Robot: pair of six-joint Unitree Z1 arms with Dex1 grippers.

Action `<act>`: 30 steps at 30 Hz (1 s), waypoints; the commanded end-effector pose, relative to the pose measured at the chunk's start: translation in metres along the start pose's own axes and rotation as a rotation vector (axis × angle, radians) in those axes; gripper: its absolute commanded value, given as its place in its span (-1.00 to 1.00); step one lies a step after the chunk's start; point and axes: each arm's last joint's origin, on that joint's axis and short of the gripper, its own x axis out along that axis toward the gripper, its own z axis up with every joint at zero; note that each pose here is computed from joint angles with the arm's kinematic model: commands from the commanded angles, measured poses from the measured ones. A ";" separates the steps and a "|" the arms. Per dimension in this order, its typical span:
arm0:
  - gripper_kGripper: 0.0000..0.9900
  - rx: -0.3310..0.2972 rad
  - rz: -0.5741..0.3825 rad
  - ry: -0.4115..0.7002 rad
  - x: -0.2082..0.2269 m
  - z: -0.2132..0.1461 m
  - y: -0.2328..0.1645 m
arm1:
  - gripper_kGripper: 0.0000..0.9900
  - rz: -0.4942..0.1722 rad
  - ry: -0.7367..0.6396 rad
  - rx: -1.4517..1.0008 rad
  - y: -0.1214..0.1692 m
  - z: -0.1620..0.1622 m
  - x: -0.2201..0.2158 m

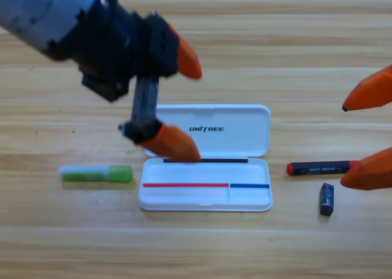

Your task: Clean up eraser and pencils

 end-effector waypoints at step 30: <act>0.97 0.092 0.159 0.260 0.000 -0.082 0.064 | 0.98 -0.361 0.511 0.703 -0.067 -0.012 0.112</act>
